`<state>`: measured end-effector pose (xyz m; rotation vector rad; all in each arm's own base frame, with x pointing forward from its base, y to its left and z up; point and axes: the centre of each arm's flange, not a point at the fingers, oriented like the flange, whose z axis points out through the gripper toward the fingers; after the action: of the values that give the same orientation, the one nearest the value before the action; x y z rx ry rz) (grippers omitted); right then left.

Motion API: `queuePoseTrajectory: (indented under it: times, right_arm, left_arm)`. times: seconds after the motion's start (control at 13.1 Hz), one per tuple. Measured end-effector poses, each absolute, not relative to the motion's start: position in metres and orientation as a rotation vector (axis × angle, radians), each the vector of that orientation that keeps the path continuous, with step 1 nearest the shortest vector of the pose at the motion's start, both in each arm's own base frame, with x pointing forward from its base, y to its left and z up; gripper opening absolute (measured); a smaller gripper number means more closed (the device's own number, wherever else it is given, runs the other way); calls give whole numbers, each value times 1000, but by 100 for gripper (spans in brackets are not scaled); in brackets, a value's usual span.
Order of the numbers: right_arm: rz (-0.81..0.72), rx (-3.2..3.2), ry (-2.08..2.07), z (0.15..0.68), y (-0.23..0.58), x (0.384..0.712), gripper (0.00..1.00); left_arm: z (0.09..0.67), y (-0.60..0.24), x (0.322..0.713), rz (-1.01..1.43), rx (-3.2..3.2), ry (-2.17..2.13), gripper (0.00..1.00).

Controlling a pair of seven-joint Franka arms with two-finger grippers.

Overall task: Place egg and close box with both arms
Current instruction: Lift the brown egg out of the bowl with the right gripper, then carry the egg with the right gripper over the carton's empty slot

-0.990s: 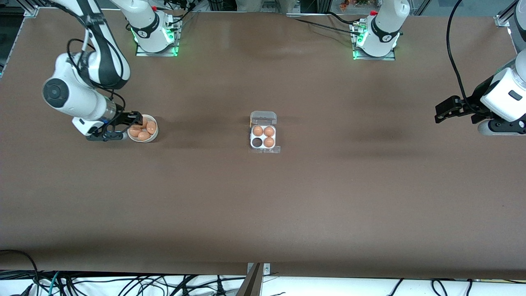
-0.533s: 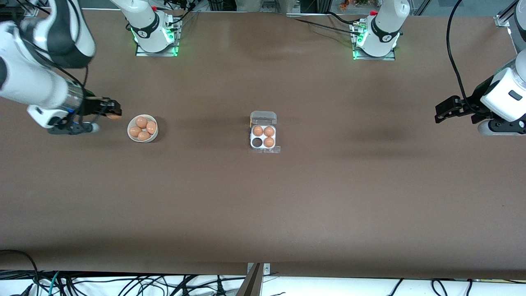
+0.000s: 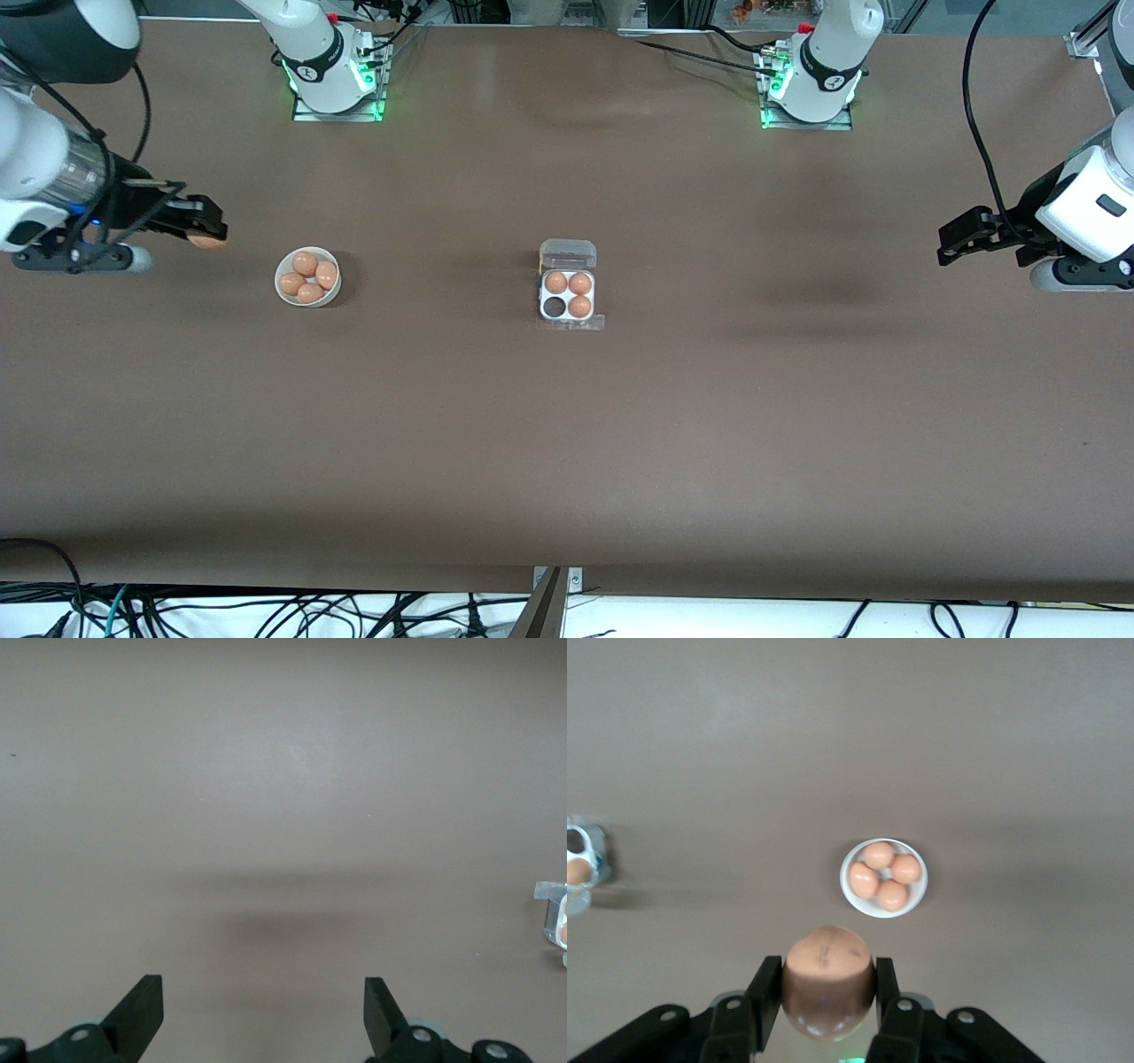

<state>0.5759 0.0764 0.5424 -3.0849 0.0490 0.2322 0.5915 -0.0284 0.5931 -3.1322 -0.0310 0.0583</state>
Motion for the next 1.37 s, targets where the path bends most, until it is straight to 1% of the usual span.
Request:
queuePoseTrajectory:
  times: [0.3, 0.53, 0.76, 1.14, 1.37]
  right_arm:
    - [256, -3100, 95, 520, 176, 593, 47]
    - [246, -3083, 149, 497, 252, 607, 47]
    - [174, -3049, 175, 459, 320, 617, 47]
    - [109, -3025, 133, 376, 404, 610, 47]
    - [117, -3028, 136, 339, 435, 598, 47]
  left_arm:
    - [593, -29, 592, 58, -3132, -29, 100]
    - [593, -29, 592, 57, -3132, -30, 100]
    - [594, -29, 592, 57, -3132, -30, 100]
    - [592, -29, 592, 60, -3132, -29, 100]
    - [590, -30, 593, 67, -3132, -27, 100]
